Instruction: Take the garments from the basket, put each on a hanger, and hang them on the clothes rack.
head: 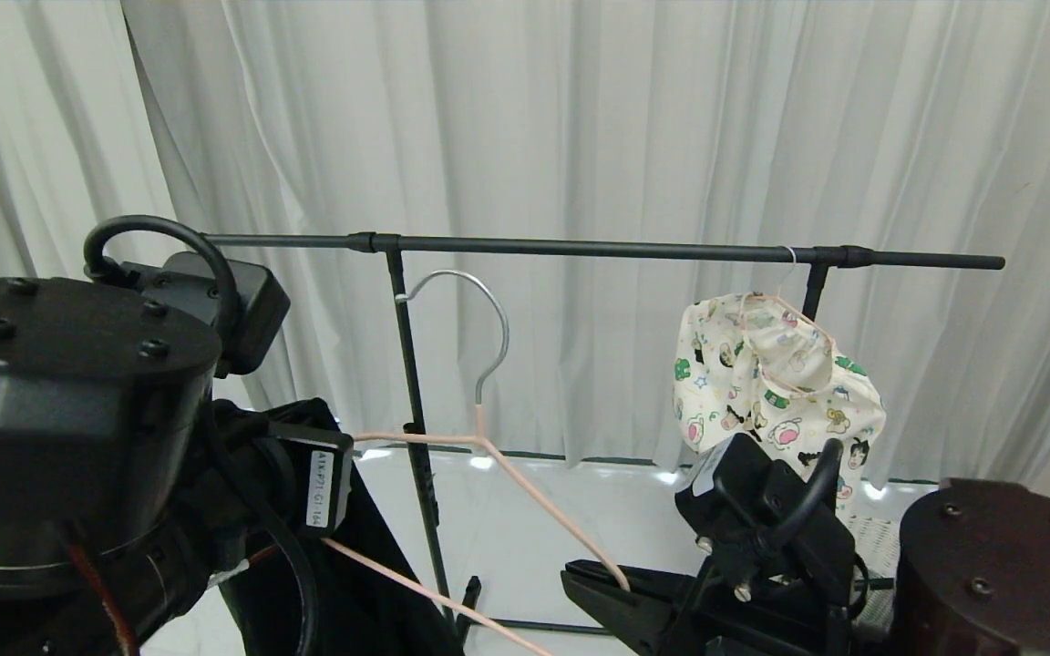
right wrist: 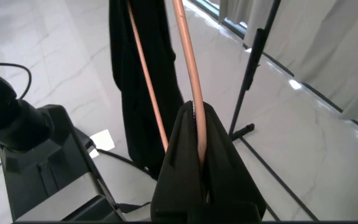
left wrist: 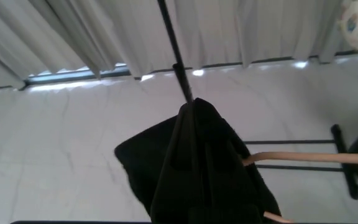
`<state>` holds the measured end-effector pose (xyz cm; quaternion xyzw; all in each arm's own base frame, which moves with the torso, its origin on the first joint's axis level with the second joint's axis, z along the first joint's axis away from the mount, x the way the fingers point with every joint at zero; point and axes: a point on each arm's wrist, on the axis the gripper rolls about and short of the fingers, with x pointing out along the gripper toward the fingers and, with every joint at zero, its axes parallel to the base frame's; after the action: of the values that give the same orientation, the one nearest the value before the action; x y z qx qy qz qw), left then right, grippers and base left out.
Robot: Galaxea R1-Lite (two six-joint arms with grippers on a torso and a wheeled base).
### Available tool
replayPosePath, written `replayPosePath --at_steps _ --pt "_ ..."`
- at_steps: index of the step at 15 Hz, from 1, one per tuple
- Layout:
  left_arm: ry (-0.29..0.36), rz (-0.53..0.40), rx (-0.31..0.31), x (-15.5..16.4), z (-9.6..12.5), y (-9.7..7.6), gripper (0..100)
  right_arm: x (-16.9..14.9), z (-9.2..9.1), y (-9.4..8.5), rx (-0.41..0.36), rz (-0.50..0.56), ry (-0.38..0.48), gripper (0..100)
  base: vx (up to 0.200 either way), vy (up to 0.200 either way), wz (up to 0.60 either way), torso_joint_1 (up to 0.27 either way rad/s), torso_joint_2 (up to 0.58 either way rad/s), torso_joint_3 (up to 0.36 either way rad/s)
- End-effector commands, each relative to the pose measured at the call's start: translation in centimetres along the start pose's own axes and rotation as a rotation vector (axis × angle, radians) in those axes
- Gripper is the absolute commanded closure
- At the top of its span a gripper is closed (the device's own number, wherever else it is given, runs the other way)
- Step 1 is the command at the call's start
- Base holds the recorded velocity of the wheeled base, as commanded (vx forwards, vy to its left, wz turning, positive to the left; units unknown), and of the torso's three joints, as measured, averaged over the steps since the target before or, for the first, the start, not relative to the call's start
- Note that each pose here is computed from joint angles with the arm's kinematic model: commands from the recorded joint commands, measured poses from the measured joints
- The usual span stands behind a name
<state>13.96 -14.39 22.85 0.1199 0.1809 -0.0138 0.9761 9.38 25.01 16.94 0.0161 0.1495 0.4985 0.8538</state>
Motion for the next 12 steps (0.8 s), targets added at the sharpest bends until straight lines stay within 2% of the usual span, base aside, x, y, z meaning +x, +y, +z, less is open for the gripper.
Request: replayPosePath --at_steps 1,4,8,12 --pt "-0.024 -0.057 -0.016 -0.9 0.5 -1.0 100 0.9 -0.5 0.4 0.003 0.009 0.020 100 0.000 0.000 0.00 0.000 0.00 0.000" --pt "-0.068 -0.160 -0.060 -2.6 1.6 -2.6 100 1.6 -0.9 0.8 0.027 -0.014 0.020 100 0.000 0.000 0.00 0.000 0.00 0.000" --pt "-0.091 -0.263 -0.028 -4.6 1.3 -3.8 100 1.7 -1.0 1.6 0.125 -0.061 -0.023 100 0.000 0.000 0.00 0.000 0.00 0.000" --pt "-0.104 -0.306 -0.020 -5.3 0.9 -4.5 100 1.5 -0.9 2.1 0.134 -0.067 -0.039 100 0.000 0.000 0.00 0.000 0.00 0.000"
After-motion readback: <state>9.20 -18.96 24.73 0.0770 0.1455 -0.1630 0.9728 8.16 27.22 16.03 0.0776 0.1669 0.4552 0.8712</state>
